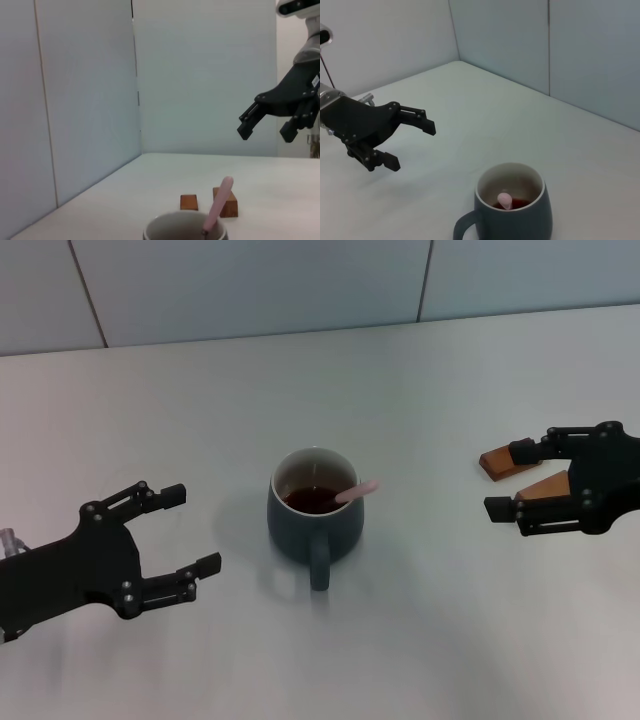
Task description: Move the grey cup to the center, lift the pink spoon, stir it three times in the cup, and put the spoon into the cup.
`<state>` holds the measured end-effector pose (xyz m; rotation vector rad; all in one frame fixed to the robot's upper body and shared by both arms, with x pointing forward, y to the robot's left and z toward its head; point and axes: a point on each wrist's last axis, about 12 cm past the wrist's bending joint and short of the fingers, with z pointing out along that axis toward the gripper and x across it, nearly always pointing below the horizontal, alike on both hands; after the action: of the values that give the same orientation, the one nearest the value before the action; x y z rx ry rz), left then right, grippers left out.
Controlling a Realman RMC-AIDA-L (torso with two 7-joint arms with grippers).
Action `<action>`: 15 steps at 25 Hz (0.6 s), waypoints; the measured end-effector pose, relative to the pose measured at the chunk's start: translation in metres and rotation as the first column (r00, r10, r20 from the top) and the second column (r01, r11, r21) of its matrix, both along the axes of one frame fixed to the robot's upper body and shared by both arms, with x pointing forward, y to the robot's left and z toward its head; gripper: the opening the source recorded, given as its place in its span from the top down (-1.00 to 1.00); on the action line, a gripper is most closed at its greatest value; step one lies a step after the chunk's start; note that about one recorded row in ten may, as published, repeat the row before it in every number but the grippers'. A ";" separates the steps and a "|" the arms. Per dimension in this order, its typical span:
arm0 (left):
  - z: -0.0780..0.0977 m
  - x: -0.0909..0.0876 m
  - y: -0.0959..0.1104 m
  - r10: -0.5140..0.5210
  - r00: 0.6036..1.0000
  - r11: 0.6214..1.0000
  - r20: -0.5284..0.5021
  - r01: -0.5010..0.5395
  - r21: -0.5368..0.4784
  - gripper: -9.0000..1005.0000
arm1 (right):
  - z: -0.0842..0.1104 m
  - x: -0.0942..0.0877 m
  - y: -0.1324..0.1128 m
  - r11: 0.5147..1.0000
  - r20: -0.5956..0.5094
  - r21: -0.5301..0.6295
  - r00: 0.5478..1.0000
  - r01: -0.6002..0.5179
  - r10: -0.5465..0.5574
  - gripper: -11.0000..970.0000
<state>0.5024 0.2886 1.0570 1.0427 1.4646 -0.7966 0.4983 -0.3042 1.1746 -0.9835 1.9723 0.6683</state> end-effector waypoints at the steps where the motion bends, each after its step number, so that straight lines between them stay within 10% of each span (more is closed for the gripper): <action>1: 0.000 0.001 0.000 0.000 1.000 1.000 -0.006 0.000 0.008 -0.72 | 0.000 0.001 0.000 1.000 -0.002 -0.003 1.000 0.000 0.000 -0.64; 15: 0.015 0.025 0.000 -0.009 0.997 0.996 -0.079 0.015 0.084 -0.72 | 0.002 0.005 0.004 1.000 -0.011 -0.003 1.000 0.003 -0.003 -0.64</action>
<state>0.5273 0.2887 1.0719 1.0954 1.5712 -0.7976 0.5033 -0.3004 1.1762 -0.9800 1.9850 0.6709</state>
